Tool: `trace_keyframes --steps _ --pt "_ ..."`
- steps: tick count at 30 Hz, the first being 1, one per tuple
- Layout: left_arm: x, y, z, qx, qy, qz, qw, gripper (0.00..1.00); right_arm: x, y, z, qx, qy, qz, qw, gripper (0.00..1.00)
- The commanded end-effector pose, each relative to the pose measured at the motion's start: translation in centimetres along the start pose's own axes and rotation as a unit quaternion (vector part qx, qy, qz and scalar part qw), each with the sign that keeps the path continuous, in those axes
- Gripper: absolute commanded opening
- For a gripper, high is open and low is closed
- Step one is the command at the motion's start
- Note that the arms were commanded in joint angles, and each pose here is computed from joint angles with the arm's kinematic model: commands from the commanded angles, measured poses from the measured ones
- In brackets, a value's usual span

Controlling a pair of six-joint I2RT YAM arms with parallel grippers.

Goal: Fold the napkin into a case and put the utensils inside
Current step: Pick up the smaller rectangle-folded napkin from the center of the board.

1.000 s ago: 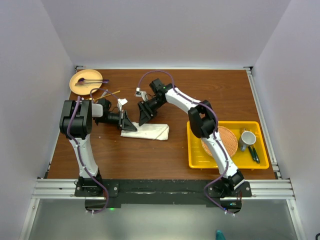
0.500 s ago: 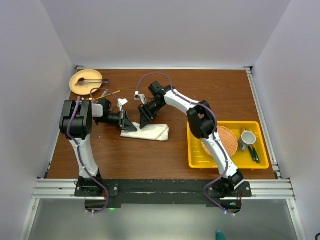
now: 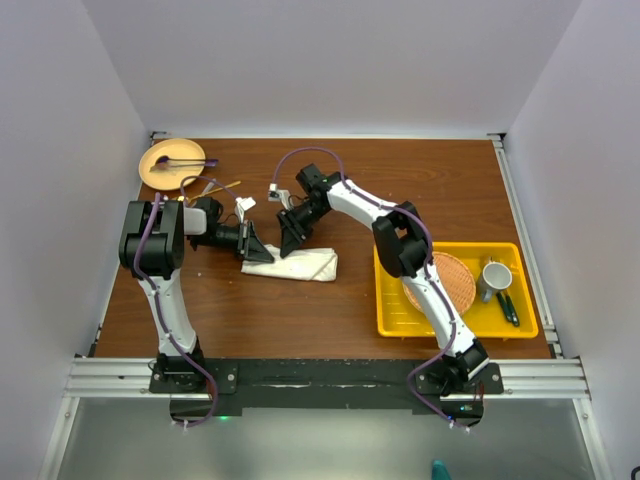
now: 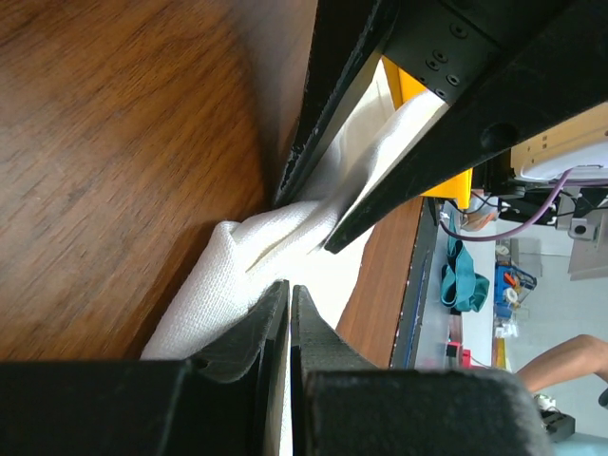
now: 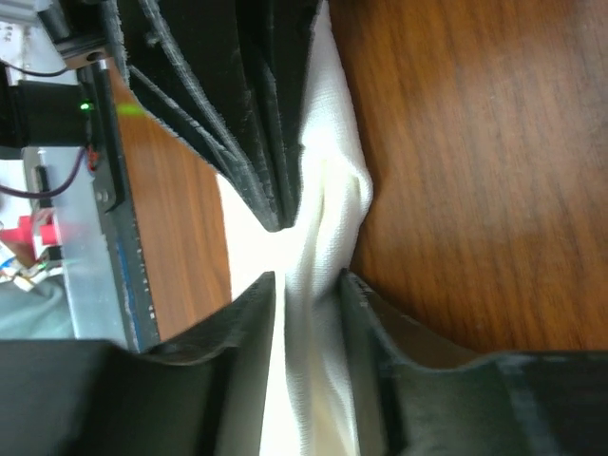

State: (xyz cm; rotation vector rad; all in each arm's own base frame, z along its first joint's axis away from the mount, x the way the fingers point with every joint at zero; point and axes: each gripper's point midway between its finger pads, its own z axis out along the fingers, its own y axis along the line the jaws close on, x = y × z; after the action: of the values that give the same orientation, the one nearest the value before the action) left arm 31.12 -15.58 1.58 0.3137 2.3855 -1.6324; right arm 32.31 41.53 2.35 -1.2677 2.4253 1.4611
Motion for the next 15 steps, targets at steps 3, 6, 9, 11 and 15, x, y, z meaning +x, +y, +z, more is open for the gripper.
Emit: trace_keyframes --steps 3,6,9,11,15 --pt "1.3 4.7 0.3 -0.096 0.02 0.04 0.994 0.1 5.2 -4.9 3.2 0.08 0.077 0.025 0.994 0.2" --pt "1.2 4.7 0.3 -0.096 0.018 0.04 0.994 0.09 4.4 -4.7 2.9 0.084 0.068 0.015 0.994 0.0" --pt "1.2 4.6 0.2 -0.098 0.017 0.044 0.994 0.09 3.7 -4.6 2.5 0.099 0.061 -0.003 0.993 0.0" --pt "1.0 4.2 0.2 -0.089 0.012 0.052 0.995 0.11 2.7 -4.5 1.8 0.117 0.048 -0.021 0.992 0.0" --pt "-0.2 2.3 -0.2 -0.069 -0.002 0.086 0.994 0.22 1.3 -4.2 0.9 0.142 0.03 -0.056 0.988 0.0"
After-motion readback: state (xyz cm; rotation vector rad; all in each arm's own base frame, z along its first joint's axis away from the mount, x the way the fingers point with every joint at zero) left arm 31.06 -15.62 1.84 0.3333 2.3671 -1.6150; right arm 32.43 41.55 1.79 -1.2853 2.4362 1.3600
